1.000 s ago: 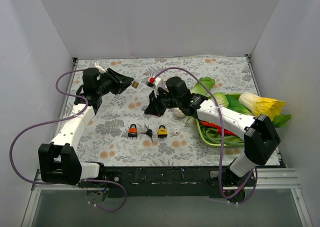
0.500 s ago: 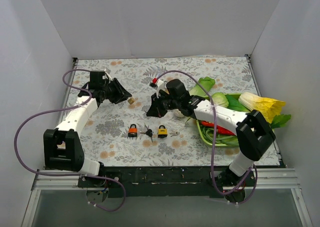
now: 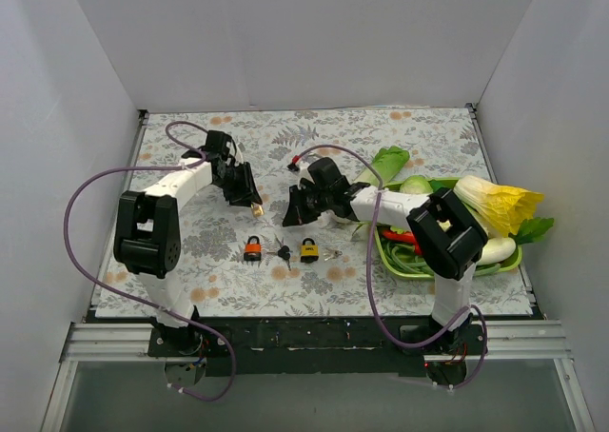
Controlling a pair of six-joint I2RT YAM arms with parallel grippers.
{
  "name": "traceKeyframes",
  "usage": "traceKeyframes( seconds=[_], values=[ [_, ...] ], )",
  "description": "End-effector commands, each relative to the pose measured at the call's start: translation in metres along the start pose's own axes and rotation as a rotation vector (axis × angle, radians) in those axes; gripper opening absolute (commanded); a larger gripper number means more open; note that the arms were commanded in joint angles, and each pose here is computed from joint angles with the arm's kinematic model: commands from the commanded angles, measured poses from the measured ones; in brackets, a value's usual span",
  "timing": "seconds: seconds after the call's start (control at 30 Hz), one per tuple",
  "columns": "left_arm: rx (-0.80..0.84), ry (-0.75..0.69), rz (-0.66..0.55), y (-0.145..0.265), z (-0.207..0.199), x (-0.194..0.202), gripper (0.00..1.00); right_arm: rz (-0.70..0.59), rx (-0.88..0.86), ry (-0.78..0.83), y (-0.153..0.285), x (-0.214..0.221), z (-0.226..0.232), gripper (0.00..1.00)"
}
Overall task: Lock with the key
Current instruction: Place the key at the center of the board.
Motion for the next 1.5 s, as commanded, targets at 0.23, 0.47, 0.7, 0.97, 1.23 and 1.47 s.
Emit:
traceKeyframes(
  seconds=[0.23, 0.47, 0.7, 0.97, 1.23, 1.47],
  values=[
    [-0.165, -0.074, 0.091, 0.046, 0.066, 0.017, 0.00, -0.138, -0.178, -0.015, -0.035, -0.056, 0.075, 0.01],
    [-0.212, -0.128, 0.056, 0.075, 0.090, 0.013, 0.00, -0.071, -0.169, -0.099, -0.071, -0.041, 0.116, 0.01],
    [-0.238, -0.126, 0.063, 0.087, 0.121, 0.012, 0.00, -0.056, -0.113, -0.092, -0.097, -0.035, 0.135, 0.01],
    [-0.235, -0.137, 0.117, 0.079, 0.131, 0.031, 0.00, -0.003, -0.046, -0.169, -0.111, -0.019, 0.132, 0.01],
    [-0.240, -0.153, 0.165, 0.072, 0.139, 0.039, 0.00, 0.052, -0.069, -0.243, -0.120, -0.004, 0.131, 0.01],
    [-0.247, -0.165, 0.184, 0.066, 0.141, 0.041, 0.00, 0.111, -0.087, -0.320, -0.129, 0.012, 0.127, 0.01]
  ],
)
Point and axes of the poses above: each gripper's point midway between its finger pads, its own y axis back along the fingers, its own z axis along the line the jaws close on, x = y × z, the point moved 3 cm from there along y, back along the fingers, and after that the axes turned 14 degrees about y, right-handed, at the moved point
